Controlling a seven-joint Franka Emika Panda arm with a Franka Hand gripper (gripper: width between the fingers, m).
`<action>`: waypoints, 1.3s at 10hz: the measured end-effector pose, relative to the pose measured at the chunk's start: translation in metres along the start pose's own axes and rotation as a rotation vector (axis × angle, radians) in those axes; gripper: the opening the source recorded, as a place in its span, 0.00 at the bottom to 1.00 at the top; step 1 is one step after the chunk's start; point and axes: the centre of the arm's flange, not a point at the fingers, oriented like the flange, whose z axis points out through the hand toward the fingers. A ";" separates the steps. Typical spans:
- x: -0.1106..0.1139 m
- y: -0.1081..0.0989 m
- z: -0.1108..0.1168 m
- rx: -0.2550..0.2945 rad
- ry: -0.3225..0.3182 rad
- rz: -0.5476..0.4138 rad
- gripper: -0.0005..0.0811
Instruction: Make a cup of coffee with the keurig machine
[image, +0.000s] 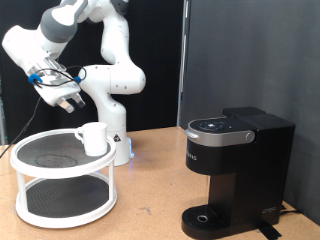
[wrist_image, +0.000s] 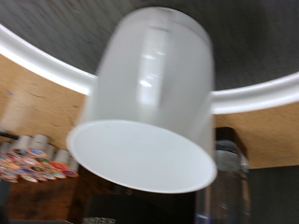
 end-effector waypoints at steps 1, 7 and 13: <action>-0.002 -0.003 0.001 0.023 -0.001 0.016 0.91; -0.005 -0.012 0.013 0.003 0.062 0.014 0.91; 0.001 -0.022 0.016 0.030 0.060 0.018 0.91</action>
